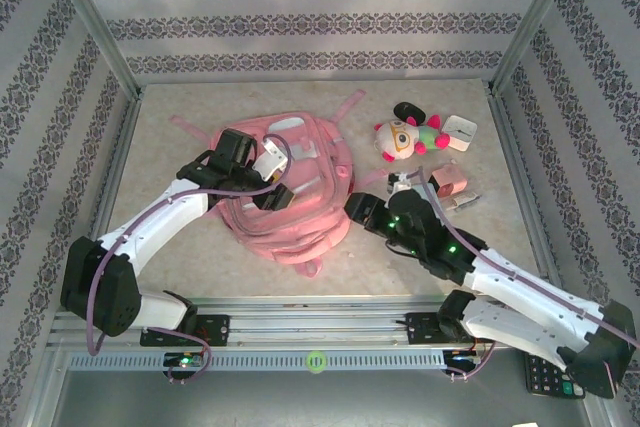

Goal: Pack the student bag

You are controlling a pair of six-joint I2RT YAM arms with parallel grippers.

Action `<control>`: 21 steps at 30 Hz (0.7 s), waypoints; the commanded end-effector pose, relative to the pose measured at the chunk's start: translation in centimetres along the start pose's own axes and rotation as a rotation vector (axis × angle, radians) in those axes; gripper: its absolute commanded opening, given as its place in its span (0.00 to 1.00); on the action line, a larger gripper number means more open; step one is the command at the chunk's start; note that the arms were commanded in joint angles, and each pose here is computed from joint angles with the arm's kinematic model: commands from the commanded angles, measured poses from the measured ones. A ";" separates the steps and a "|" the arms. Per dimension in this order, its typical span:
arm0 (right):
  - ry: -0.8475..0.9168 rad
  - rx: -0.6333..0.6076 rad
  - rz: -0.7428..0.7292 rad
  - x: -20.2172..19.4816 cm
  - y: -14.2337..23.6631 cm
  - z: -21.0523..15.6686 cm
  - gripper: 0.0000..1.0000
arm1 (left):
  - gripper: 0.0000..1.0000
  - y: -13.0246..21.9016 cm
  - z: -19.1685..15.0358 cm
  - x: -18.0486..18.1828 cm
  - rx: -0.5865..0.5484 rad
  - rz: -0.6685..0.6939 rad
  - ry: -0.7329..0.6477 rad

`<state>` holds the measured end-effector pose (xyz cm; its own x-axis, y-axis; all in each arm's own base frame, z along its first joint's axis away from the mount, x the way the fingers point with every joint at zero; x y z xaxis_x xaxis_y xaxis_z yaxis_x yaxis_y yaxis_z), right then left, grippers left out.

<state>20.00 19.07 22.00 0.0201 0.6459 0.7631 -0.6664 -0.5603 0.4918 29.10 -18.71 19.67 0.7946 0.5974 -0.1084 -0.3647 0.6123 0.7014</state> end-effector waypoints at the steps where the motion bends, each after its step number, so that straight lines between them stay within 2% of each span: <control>1: 0.313 0.137 -0.039 0.0 0.9 -0.6 0.60 | 0.78 1.7 2.4 0.3 -0.113 0.056 0.084; 5: 0.729 0.180 0.004 3.2 0.8 -1.5 0.67 | 0.83 4.8 2.5 1.5 -0.210 0.155 0.267; 8: 1.055 0.262 0.043 5.2 -0.7 -3.9 0.72 | 0.86 6.9 1.1 3.0 -0.248 0.275 0.393; 10: 1.237 0.335 0.122 6.5 -2.4 -6.1 0.76 | 0.86 7.9 0.0 3.7 -0.268 0.305 0.465; 13: 1.455 0.407 0.193 7.8 -5.7 -8.9 0.77 | 0.86 8.8 -2.0 5.1 -0.293 0.336 0.593; 17: 1.725 0.490 0.187 7.6 -10.4 -12.5 0.79 | 0.85 9.0 -4.5 6.6 -0.296 0.379 0.731; 21: 1.815 0.562 0.236 6.7 -14.1 -15.2 0.82 | 0.85 9.0 -5.7 6.9 -0.314 0.398 0.778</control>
<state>17.79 37.44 14.05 -0.9657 0.1756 -0.1914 -0.2562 -0.5213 0.8140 28.37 -6.48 20.30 0.1130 0.9208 -0.3734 -0.7020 0.3399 0.6258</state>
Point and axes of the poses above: each hand's point on the last joint's axis, 136 mm out from that joint toward the fingers, its own y axis back along the fingers, its own x axis along the line the jaws close on, z = x × y, the point moved 4 cm from there along y, back along the fingers, and after that the axes turned 6 degrees about -y, right-handed, at the moved point
